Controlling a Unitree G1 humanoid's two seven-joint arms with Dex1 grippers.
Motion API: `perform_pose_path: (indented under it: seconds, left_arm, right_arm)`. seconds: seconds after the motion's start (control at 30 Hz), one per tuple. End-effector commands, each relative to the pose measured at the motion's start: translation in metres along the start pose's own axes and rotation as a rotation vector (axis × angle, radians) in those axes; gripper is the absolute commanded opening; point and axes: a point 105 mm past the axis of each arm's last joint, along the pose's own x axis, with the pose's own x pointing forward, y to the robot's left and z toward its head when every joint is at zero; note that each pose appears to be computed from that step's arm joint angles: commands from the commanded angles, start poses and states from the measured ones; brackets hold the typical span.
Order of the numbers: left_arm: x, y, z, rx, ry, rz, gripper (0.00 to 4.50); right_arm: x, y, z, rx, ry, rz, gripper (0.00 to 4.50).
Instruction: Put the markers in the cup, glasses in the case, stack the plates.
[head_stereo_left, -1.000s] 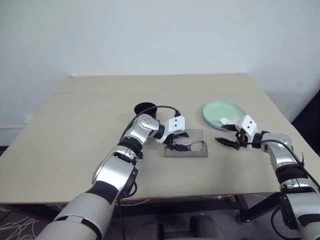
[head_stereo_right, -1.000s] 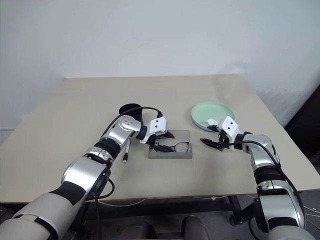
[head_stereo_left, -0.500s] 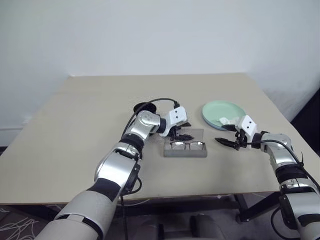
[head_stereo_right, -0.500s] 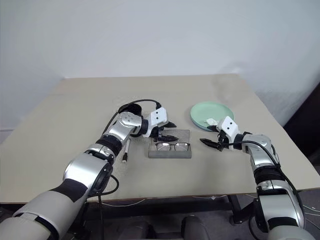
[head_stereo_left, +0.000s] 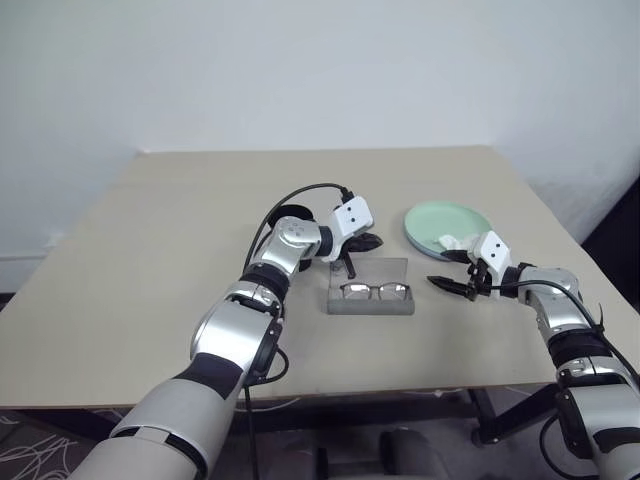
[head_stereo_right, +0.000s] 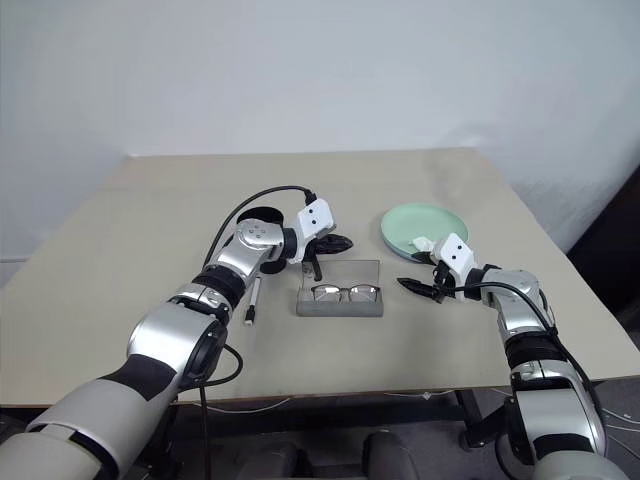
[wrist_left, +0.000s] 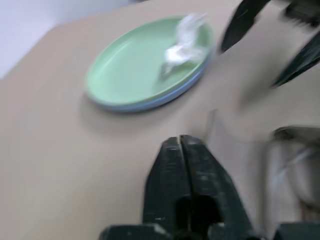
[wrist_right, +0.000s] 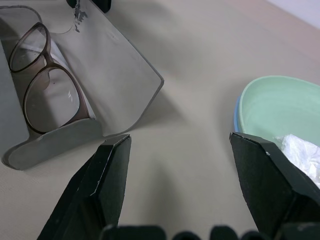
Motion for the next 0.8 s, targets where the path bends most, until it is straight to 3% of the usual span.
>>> perform_pose_path:
  seconds: [0.03,0.33,0.6,0.8]
  left_arm:
    - [-0.001,0.012,0.006,0.079,0.052,0.056,0.04]
    - [0.001,0.005,-0.023,0.118,0.216,0.052,0.04]
    - [-0.002,-0.004,-0.028,-0.043,0.208,-0.036,0.04]
    - [-0.005,-0.011,-0.019,-0.146,0.128,-0.131,0.04]
  right_arm:
    - [0.000,-0.011,0.020,-0.059,-0.042,-0.025,3.41]
    - [-0.001,-0.011,0.021,-0.058,-0.052,-0.025,3.41]
    - [-0.008,-0.003,0.031,-0.004,-0.116,0.052,3.41]
    - [-0.008,-0.003,0.032,0.005,-0.117,0.058,3.41]
